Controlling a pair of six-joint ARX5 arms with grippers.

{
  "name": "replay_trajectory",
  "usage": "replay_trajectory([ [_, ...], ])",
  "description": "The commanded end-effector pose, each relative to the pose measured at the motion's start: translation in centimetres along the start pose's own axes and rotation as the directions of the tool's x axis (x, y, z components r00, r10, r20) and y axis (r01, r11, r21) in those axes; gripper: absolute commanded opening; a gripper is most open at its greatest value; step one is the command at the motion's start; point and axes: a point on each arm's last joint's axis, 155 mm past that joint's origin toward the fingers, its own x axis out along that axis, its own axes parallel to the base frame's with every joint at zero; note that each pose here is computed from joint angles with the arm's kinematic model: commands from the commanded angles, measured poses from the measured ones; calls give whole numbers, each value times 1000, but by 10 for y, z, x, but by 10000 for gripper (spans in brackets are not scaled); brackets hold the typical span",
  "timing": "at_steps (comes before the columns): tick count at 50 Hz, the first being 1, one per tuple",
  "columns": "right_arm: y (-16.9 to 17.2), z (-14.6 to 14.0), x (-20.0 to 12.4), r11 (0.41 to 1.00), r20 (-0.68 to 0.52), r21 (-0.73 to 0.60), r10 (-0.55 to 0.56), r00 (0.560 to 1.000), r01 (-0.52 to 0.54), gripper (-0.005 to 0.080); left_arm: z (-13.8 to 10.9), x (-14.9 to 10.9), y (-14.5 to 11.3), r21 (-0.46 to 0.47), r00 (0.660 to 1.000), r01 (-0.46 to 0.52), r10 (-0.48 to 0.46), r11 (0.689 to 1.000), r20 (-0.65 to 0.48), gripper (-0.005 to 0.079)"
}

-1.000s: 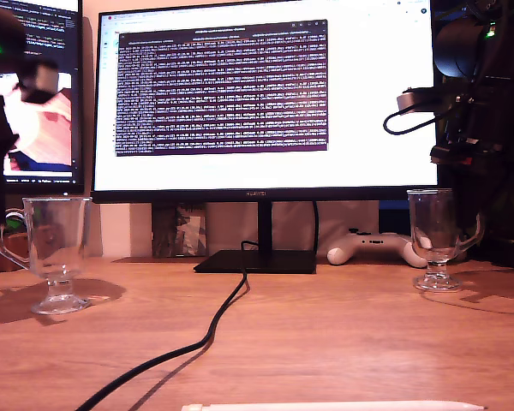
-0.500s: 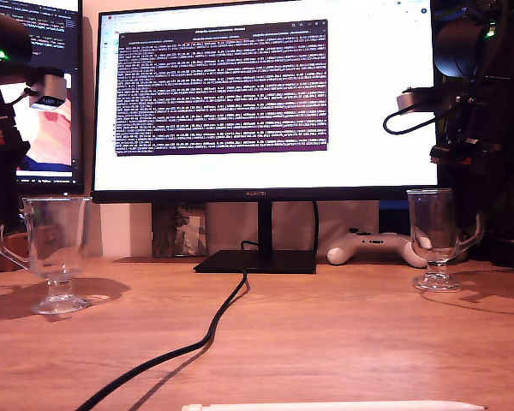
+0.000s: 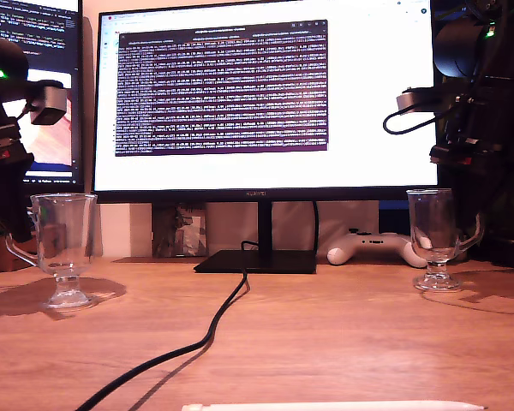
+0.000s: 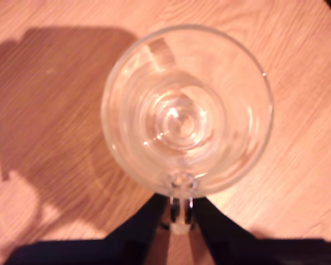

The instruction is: Pick the small glass cups in front of you with each of your hands, and place them behind the white pen

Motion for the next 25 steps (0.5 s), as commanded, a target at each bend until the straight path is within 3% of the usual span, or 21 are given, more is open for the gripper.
replay_trajectory([
  [1, 1, 7, -3, 1000, 21, 19, 1, 1000, -1, -13, 1, 1, -2, 3, 1000, 10, -10, 1000, 2, -23],
  [14, 18, 0, -9, 995, 7, 58, 83, 997, -83, -13, 1, -8, -10, 3, 1000, 19, -19, 1000, -6, -23],
  [25, 23, 7, -32, 996, 53, 44, 79, 995, -81, -13, 9, -28, -14, 26, 999, -16, 15, 1000, 40, -23],
])
